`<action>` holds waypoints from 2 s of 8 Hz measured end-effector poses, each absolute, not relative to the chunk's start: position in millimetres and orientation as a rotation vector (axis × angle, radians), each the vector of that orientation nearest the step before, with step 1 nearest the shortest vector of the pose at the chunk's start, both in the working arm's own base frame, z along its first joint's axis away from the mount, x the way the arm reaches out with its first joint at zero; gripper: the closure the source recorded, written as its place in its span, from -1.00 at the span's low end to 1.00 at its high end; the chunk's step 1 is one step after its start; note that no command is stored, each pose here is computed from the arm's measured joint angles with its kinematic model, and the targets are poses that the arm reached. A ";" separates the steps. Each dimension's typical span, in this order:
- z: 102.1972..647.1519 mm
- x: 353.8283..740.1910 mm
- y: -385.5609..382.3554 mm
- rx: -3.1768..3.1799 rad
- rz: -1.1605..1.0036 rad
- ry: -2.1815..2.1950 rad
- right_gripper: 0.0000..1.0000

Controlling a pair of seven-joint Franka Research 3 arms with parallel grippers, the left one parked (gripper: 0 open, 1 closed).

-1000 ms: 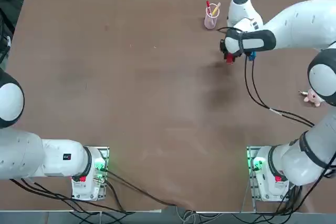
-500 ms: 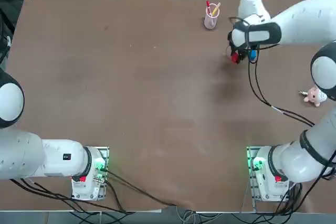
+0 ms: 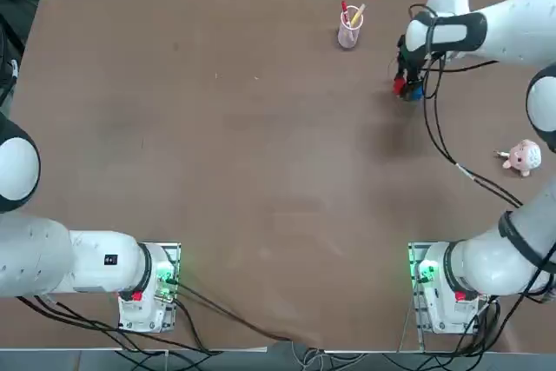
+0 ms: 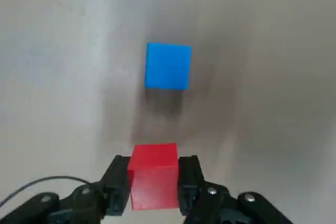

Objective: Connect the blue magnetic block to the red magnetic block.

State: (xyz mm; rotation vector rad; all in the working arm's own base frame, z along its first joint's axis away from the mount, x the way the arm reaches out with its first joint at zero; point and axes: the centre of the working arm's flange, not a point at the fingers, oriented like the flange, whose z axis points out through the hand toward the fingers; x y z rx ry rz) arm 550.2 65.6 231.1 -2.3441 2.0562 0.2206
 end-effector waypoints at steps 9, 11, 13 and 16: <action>192.1 546.2 34.5 -2.189 0.237 2.175 0.04; 192.0 545.0 24.3 -2.180 0.253 2.191 0.04; 192.0 545.0 15.3 -2.166 0.256 2.204 0.04; 197.1 548.9 11.6 -2.184 0.237 2.174 -0.29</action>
